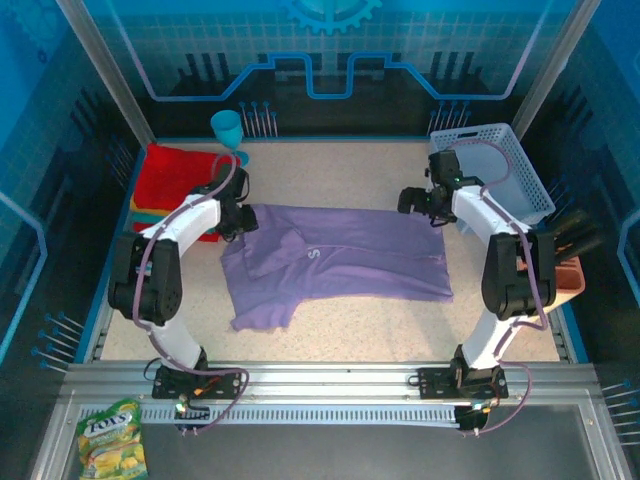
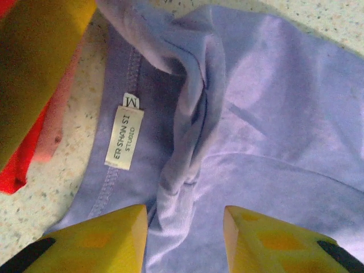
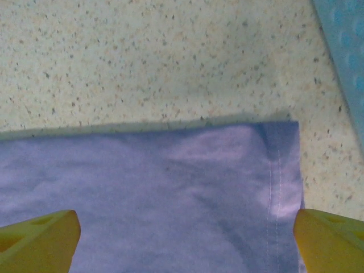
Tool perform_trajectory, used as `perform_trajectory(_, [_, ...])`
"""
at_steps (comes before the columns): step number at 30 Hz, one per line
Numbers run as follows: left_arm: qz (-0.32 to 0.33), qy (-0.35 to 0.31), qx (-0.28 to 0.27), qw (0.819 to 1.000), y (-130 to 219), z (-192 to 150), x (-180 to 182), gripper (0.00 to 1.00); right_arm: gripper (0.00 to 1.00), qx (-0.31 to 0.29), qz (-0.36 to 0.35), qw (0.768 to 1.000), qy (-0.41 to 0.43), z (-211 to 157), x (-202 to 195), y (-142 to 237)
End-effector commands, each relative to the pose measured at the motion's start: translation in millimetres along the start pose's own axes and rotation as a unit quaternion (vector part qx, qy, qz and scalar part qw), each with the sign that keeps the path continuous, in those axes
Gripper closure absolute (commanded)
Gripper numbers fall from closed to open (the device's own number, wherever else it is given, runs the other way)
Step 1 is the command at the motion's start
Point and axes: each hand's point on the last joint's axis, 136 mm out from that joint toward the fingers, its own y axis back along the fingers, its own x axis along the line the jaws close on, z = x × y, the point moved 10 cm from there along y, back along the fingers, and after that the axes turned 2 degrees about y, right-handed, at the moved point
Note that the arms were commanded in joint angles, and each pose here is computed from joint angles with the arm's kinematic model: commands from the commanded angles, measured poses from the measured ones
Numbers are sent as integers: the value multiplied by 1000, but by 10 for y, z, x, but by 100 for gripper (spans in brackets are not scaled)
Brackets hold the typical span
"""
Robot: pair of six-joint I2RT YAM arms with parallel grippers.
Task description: Fold and stack the t-shirts
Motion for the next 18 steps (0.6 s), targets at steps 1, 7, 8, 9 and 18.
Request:
perform_trajectory(1, [-3,2,-10,1000,-169,106,-77,60,3,15,32,999,2,-150,39,-10])
perform_trajectory(7, [18,-12,2,1000,-368,203,-117,72,5,51,35,998,-8,-317,11,-233])
perform_trajectory(8, [28,-15,3,999,-382,204,-103,75,5,56,33,998,-8,-333,9,-272])
perform_trajectory(9, [36,-17,3,999,-383,207,-88,79,5,62,26,998,-9,-350,-7,-310])
perform_trajectory(18, [70,-18,26,997,-306,236,239,99,7,84,-21,995,-41,-352,-253,-474])
